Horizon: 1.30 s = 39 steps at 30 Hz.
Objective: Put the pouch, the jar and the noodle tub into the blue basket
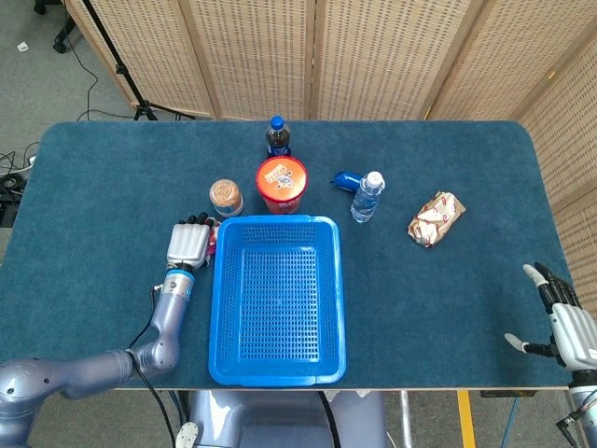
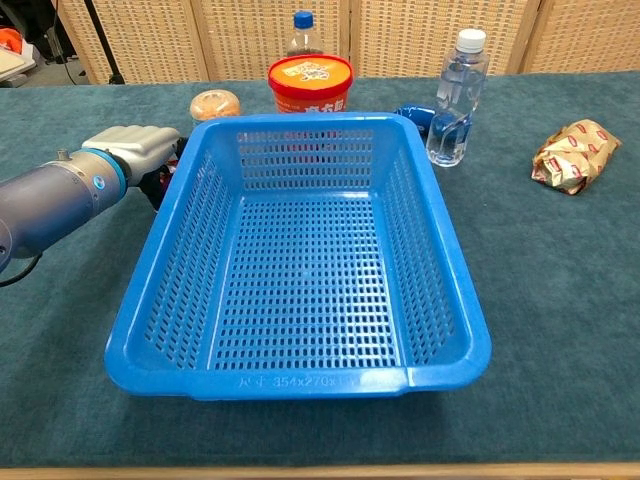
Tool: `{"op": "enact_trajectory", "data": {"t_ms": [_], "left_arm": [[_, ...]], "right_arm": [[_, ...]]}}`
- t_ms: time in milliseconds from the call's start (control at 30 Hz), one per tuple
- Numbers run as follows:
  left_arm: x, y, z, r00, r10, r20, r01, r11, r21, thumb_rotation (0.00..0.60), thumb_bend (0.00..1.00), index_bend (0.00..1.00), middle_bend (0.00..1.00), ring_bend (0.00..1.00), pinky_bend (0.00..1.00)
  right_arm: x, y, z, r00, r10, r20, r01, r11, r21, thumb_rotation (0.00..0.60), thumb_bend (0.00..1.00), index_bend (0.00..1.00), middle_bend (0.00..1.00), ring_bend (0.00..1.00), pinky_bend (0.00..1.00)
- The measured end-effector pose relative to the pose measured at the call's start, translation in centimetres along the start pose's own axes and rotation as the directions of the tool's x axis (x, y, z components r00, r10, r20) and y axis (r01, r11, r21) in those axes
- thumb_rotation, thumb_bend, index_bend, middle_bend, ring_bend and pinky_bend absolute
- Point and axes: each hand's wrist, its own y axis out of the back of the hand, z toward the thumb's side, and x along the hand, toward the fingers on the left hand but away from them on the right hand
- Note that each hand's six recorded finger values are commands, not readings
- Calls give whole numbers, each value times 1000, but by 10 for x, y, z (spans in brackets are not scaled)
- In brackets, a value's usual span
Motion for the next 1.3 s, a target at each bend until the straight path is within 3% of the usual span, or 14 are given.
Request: {"op": "enact_trajectory", "data": {"t_ms": [200, 433, 800, 1000, 1300], "left_arm": [[-4, 12, -7, 995, 94, -27, -94, 996, 1, 600, 451, 775, 401, 358, 429], [-20, 39, -20, 983, 182, -30, -183, 983, -6, 600, 461, 790, 410, 364, 433], [-77, 143, -60, 943, 333, -18, -333, 941, -53, 600, 446, 791, 411, 364, 433], [-98, 167, -37, 929, 365, 65, -357, 928, -104, 600, 437, 791, 411, 360, 433], [-116, 154, 39, 906, 339, 254, -310, 939, -149, 600, 422, 784, 408, 359, 432]], "right_arm": [[1, 1, 0, 1000, -6, -1, 6, 1000, 2, 600, 138, 0, 0, 0, 0], [3, 6, 2, 1000, -24, -4, 24, 1000, 4, 600, 139, 0, 0, 0, 0], [7, 6, 8, 999, -33, -14, 33, 999, 20, 600, 136, 0, 0, 0, 0], [7, 7, 8, 999, -38, -14, 38, 999, 14, 600, 135, 0, 0, 0, 0], [8, 11, 4, 999, -45, -8, 45, 999, 0, 600, 137, 0, 0, 0, 0]]}}
